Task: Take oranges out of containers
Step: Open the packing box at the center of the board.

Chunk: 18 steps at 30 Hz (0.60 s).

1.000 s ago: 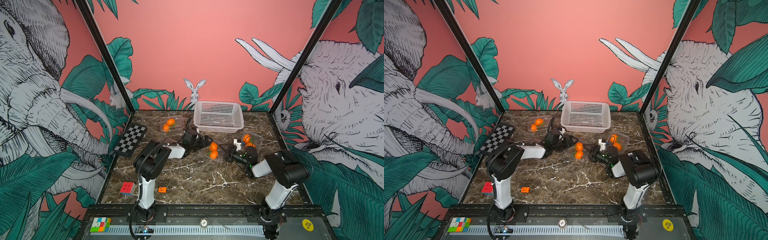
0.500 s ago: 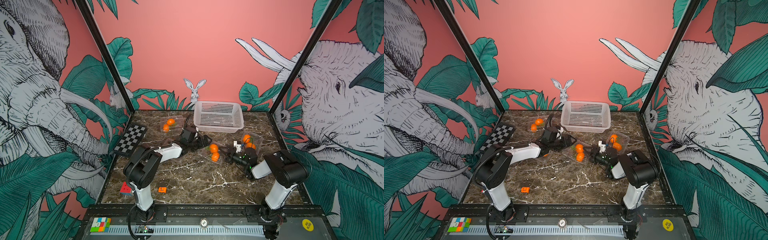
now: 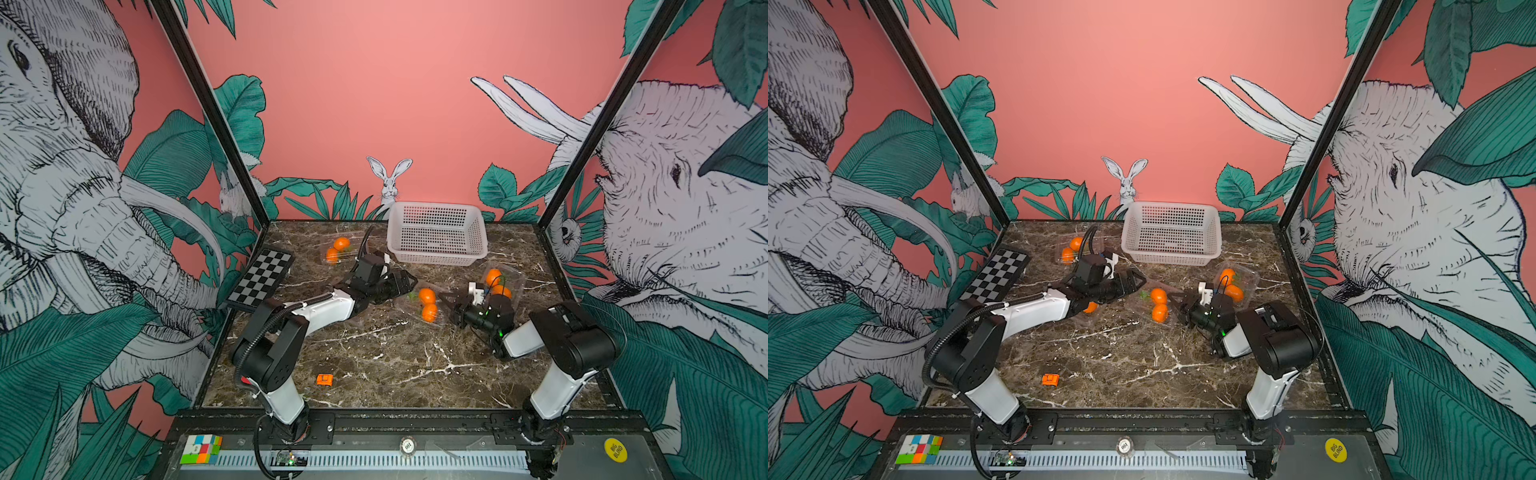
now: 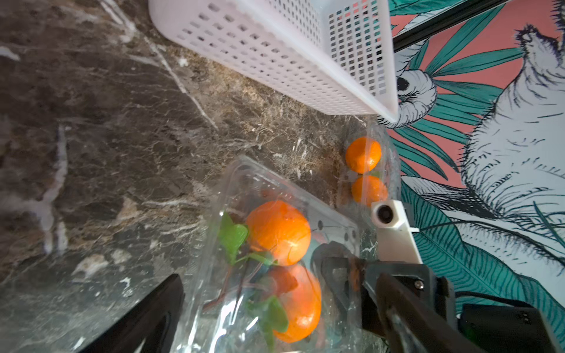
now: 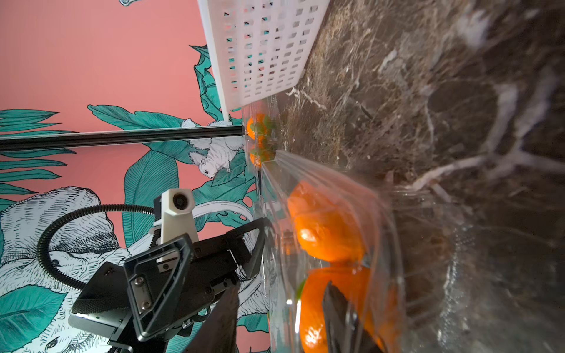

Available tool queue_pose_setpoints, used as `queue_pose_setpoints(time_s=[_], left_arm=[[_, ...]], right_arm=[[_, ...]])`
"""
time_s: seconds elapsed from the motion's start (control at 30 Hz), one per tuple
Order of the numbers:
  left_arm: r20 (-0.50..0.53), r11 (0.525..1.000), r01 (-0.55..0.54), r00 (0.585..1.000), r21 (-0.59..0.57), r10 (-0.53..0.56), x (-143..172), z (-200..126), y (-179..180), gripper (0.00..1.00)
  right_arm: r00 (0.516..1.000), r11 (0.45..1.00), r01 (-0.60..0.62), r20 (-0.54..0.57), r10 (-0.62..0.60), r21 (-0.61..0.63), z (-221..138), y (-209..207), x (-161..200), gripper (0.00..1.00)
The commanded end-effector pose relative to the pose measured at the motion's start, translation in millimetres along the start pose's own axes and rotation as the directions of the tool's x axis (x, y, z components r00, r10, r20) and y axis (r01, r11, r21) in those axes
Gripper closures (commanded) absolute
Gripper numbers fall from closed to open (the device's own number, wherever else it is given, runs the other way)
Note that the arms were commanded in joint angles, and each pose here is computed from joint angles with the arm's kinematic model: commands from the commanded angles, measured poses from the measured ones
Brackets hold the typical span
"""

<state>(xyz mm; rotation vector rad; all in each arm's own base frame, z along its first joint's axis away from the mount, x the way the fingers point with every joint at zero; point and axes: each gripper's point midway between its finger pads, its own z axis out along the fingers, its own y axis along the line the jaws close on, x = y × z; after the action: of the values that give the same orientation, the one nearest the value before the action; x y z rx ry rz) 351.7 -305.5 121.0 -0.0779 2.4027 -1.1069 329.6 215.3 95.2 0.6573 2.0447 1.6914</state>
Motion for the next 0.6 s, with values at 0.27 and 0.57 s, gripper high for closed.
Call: queue_pose_setpoints(time_s=[0.27, 0.57], left_arm=[[0.121, 0.996, 0.071, 0.99, 0.048, -0.076, 11.8, -40.3, 13.0, 0.01], [0.127, 0.993, 0.089, 0.987, 0.073, -0.097, 37.8, -35.5, 20.7, 0.04]], right_arm=[[0.984, 0.993, -0.108, 0.135, 0.114, -0.051, -3.9, 18.0, -24.9, 0.63], [0.965, 0.979, -0.196, 0.17, 0.202, -0.054, -2.2, 10.8, -32.1, 0.68]])
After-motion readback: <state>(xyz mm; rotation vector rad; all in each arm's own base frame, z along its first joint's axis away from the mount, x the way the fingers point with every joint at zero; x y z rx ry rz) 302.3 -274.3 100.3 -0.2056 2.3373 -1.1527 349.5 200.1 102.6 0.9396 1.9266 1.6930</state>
